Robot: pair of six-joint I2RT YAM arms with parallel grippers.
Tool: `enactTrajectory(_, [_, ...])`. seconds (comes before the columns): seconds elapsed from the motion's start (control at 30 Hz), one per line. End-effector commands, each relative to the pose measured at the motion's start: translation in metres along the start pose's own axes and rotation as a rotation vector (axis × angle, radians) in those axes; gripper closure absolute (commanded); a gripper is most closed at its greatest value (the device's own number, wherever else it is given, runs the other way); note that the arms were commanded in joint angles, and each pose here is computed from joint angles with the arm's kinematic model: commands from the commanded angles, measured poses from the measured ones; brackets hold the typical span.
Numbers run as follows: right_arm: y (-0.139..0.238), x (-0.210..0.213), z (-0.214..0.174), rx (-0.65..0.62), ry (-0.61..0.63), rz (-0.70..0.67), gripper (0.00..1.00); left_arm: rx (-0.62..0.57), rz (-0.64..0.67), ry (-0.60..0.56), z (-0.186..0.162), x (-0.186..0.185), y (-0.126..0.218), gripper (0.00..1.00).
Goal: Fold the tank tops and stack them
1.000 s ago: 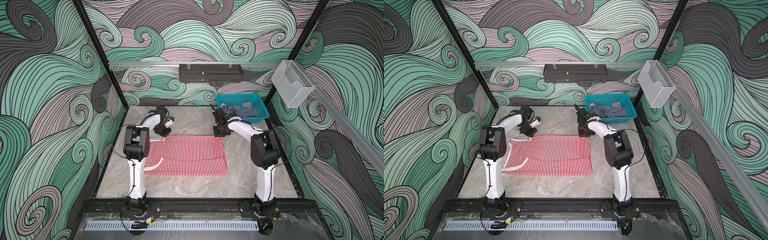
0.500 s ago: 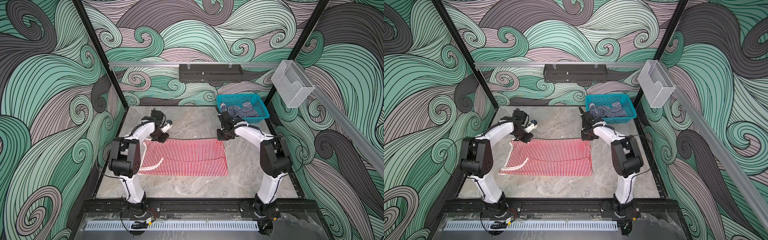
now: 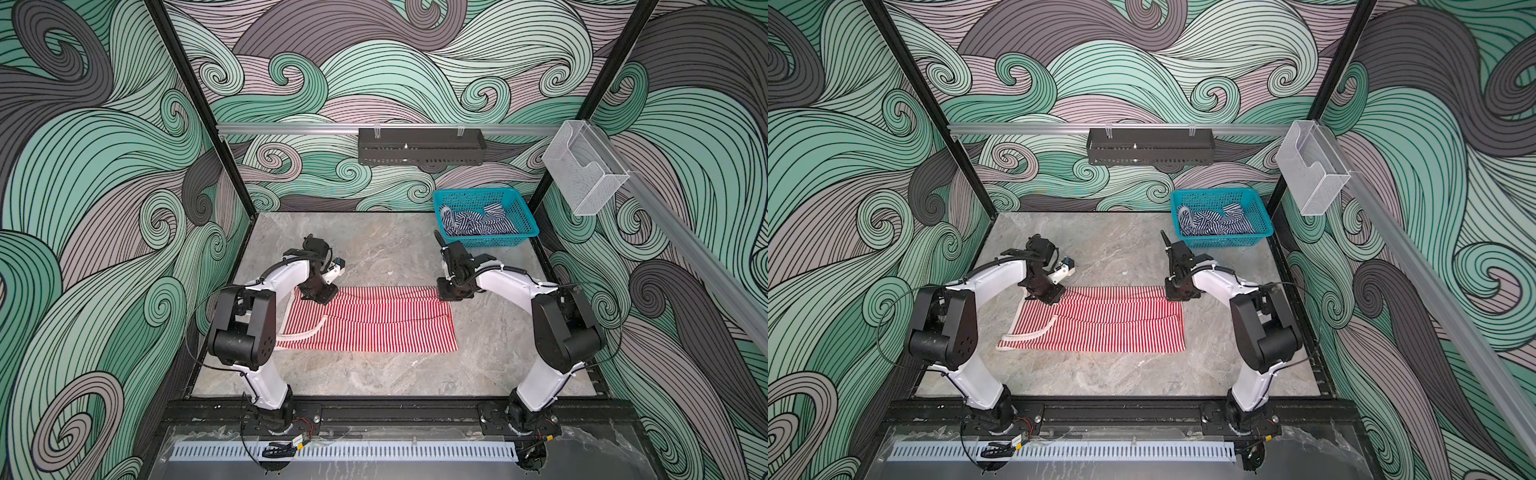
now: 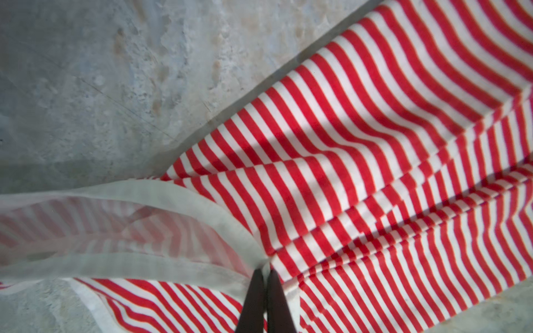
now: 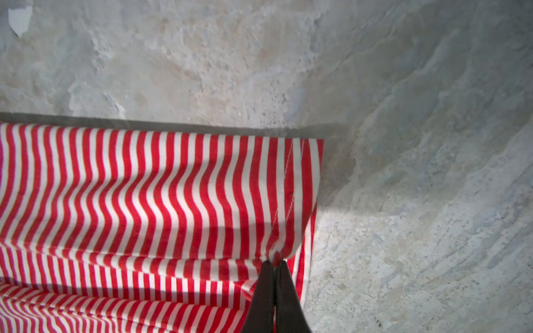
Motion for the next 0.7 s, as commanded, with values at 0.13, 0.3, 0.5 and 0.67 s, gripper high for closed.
enactTrajectory(0.13, [0.008, 0.007, -0.015, -0.013, 0.008, 0.012, 1.00, -0.005, 0.004, -0.010, -0.005, -0.013, 0.002, 1.00])
enactTrajectory(0.3, [0.005, -0.001, -0.028, 0.003, -0.001, -0.009, 1.00, 0.009, 0.015, -0.019, -0.012, -0.016, 0.000, 1.00])
enactTrajectory(0.5, [0.009, -0.011, -0.039, -0.003, -0.004, -0.040, 1.00, 0.014, 0.063, -0.017, -0.019, -0.012, 0.001, 1.00])
enactTrajectory(0.67, [0.012, -0.015, -0.047, 0.002, -0.007, -0.044, 1.00, 0.027, 0.077, -0.023, -0.027, -0.012, -0.001, 1.00])
Point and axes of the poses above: each gripper's point midway between its finger pads, its own y axis back along the fingers, its own x axis along the line the jaws close on, z = x × y, the point moved 2 cm from there along y, back along the fingers, and after that the axes turned 4 degrees about -y, right-handed, at the moved point
